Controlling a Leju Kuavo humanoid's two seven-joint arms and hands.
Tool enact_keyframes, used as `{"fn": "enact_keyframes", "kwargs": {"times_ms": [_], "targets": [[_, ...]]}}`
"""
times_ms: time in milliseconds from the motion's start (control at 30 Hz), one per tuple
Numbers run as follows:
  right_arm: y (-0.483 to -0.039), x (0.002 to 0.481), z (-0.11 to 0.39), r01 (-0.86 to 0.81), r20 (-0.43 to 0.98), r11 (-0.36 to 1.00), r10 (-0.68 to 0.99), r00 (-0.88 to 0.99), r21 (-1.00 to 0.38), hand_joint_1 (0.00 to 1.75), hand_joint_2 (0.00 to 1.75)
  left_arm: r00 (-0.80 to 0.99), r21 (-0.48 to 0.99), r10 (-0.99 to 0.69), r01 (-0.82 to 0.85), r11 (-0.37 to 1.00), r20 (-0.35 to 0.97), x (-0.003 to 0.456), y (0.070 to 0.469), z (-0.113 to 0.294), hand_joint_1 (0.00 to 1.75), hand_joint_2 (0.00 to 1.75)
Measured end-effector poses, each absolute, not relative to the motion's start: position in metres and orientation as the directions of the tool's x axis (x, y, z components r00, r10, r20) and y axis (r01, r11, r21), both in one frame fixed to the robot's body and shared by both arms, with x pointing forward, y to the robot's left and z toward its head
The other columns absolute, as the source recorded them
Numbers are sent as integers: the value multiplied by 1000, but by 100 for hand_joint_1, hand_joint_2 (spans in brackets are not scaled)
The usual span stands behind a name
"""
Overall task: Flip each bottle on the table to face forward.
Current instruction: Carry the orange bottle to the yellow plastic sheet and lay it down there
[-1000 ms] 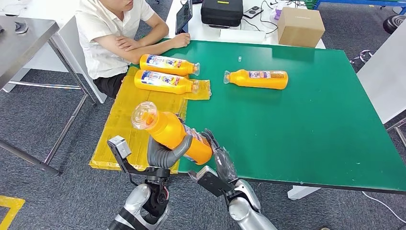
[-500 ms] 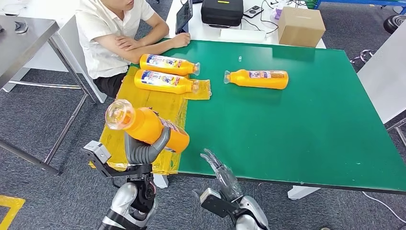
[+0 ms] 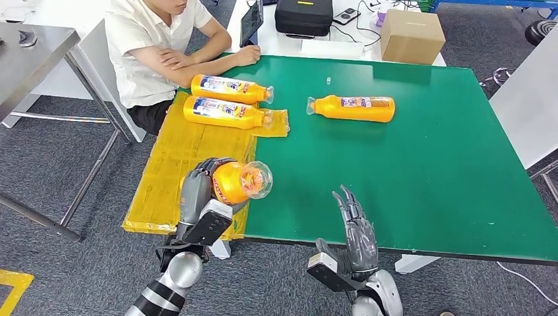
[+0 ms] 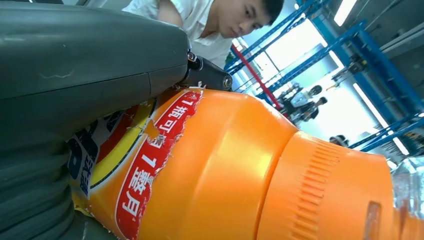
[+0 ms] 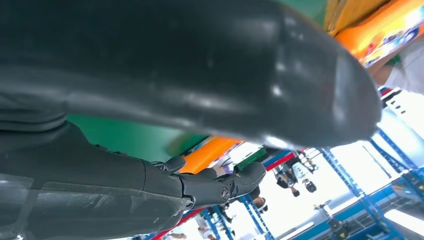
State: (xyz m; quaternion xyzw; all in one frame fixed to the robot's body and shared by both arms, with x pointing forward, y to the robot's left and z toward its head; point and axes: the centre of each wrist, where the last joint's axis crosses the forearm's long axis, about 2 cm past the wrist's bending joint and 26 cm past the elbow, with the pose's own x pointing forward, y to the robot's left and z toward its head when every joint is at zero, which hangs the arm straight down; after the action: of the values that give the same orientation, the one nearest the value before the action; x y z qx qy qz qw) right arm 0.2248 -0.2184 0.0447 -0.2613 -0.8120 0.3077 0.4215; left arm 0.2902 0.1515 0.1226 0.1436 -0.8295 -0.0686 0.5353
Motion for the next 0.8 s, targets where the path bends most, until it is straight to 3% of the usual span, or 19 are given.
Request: {"fn": "enact_keyframes", "kwargs": {"times_ms": [200, 333, 467, 600, 733, 800], "targets": [[-222, 226, 46, 179, 527, 675, 690, -495, -716, 0, 0, -349, 404, -424, -132, 905, 835, 296, 155, 115, 175, 175], [-221, 227, 46, 151, 547, 692, 669, -502, -706, 0, 0, -322, 642, -620, -48, 766, 716, 310, 156, 111, 175, 175], [-219, 228, 46, 130, 566, 707, 650, -506, -695, 0, 0, -299, 764, -725, 22, 644, 620, 324, 162, 106, 175, 175], [-216, 231, 48, 115, 579, 720, 632, -514, -684, 0, 0, -274, 832, -789, 102, 546, 551, 336, 165, 100, 135, 175], [-213, 236, 51, 103, 586, 730, 616, -526, -675, 0, 0, -249, 875, -844, 233, 423, 475, 349, 166, 96, 29, 175], [-212, 238, 52, 98, 591, 737, 607, -532, -669, 0, 0, -247, 870, -845, 278, 407, 474, 356, 167, 95, 12, 175]]}}
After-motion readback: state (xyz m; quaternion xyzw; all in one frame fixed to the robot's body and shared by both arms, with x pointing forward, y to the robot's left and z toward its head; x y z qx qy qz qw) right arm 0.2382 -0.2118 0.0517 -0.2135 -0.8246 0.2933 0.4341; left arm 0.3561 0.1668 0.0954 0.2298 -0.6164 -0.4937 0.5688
